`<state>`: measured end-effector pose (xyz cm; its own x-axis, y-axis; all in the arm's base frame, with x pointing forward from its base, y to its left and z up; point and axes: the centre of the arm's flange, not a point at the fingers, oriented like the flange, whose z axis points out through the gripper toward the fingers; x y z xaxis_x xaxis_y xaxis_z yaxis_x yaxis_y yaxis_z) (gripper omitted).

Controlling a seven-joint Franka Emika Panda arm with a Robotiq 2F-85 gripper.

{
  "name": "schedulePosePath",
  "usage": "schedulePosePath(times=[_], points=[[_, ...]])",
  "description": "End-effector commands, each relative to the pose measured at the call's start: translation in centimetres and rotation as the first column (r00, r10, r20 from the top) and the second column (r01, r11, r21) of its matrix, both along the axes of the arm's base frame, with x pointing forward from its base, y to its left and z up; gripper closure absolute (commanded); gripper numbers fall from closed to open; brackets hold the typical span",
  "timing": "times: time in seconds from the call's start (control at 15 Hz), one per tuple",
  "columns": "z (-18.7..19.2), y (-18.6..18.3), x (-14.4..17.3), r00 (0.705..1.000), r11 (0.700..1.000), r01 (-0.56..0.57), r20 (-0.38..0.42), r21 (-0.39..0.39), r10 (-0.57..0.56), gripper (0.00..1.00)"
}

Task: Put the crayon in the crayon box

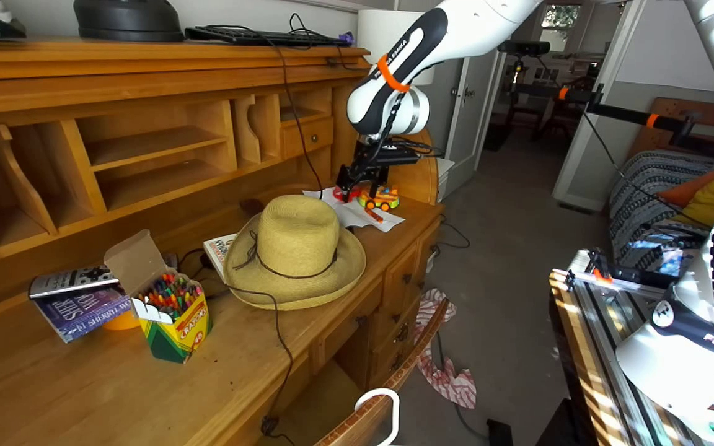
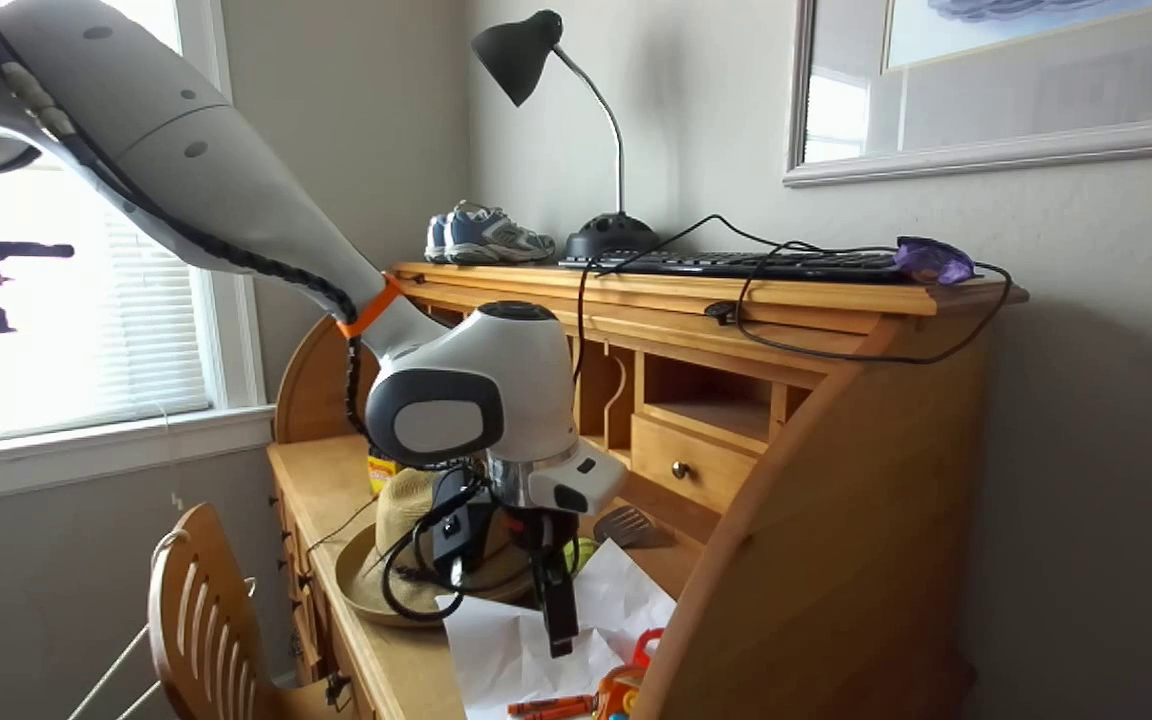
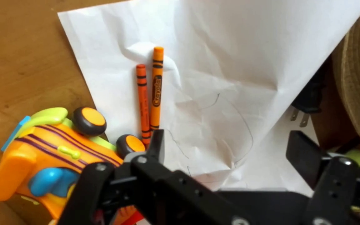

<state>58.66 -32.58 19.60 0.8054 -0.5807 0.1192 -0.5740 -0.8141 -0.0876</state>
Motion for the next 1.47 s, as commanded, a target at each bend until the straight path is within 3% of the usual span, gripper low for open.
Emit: schedulePosePath(times=[0.0, 0.33, 0.53, 0.8, 0.87, 1.4], points=[[-1.6, -1.9, 0.3, 0.999, 0.999, 0.033, 0.034, 0.043, -0.035, 0.25], [-3.2, -4.0, -0.1, 0.997, 0.996, 0.059, 0.05, 0.073, -0.063, 0.66], [-4.4, -4.7, 0.1, 0.996, 0.995, 0.07, 0.049, 0.073, -0.074, 0.67], [-5.5, -5.1, 0.3, 0.996, 0.995, 0.072, 0.038, 0.066, -0.074, 0.58], [-5.6, -5.2, 0.2, 0.997, 0.996, 0.07, 0.035, 0.063, -0.072, 0.51], [-3.6, -4.9, -0.4, 0.997, 0.997, 0.052, 0.051, 0.049, -0.054, 0.53]])
